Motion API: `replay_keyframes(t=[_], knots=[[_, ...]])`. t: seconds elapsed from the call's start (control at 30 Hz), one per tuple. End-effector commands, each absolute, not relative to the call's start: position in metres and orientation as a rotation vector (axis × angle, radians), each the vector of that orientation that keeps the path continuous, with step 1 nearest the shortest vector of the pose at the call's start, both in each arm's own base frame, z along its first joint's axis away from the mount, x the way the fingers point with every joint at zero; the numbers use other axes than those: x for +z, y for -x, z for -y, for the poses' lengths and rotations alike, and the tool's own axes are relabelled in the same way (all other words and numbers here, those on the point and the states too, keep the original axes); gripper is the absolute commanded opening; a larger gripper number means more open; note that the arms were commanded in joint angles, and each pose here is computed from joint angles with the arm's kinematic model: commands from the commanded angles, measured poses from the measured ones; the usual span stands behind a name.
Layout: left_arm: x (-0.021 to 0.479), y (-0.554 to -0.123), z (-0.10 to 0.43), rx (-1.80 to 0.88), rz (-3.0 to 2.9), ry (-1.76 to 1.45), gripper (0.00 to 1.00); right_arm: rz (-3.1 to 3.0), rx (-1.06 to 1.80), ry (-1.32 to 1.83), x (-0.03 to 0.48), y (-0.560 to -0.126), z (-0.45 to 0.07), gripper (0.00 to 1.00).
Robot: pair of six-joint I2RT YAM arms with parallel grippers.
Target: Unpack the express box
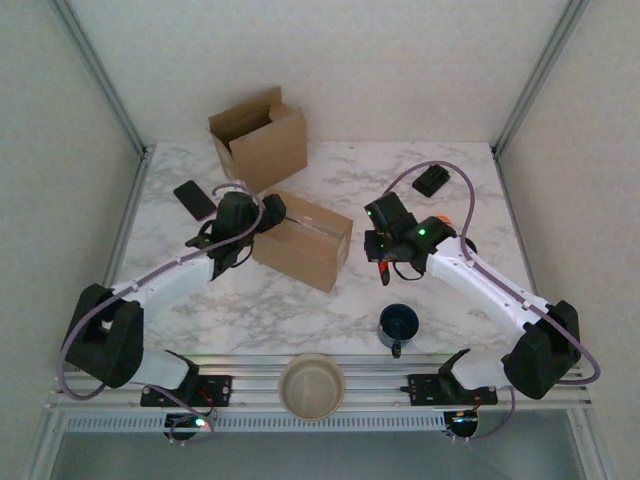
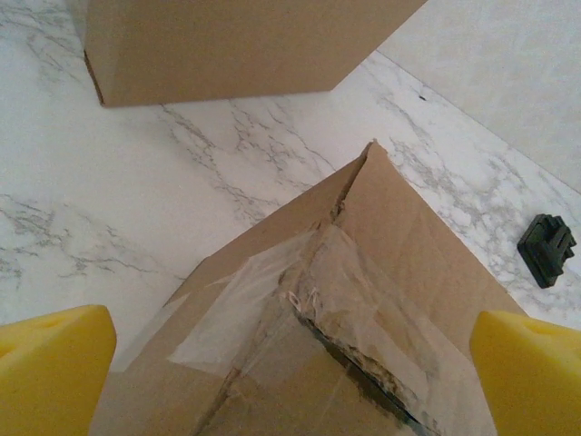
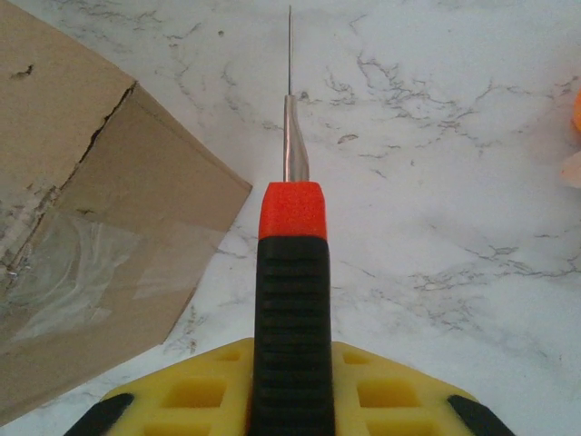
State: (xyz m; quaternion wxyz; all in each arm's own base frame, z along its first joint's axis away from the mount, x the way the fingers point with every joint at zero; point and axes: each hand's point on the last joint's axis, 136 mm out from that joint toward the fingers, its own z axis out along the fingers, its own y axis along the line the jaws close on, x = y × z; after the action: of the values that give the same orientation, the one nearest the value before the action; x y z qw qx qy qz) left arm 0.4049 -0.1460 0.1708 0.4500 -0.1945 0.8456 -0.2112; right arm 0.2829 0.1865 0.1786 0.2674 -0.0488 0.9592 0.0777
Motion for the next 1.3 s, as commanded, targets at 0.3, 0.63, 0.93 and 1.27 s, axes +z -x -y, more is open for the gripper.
replay_keyframes(t=[0.3,0.63,0.93,1.27], knots=[[0.167,-0.415,0.147,-0.452,-2.092,0.549,1.00,-2.595,0.233,0.156,0.171,-0.282,-0.190,0.00],[0.140,-0.417,0.141,-0.353,-2.161,0.605,1.00,-2.609,0.246,0.158,0.165,-0.278,-0.190,0.00],[0.119,-0.407,0.137,-0.308,-2.221,0.622,1.00,-2.612,0.272,0.160,0.167,-0.274,-0.192,0.00],[0.126,-0.409,0.138,-0.313,-2.206,0.617,1.00,-2.562,0.609,0.176,0.196,-0.238,-0.208,0.00]])
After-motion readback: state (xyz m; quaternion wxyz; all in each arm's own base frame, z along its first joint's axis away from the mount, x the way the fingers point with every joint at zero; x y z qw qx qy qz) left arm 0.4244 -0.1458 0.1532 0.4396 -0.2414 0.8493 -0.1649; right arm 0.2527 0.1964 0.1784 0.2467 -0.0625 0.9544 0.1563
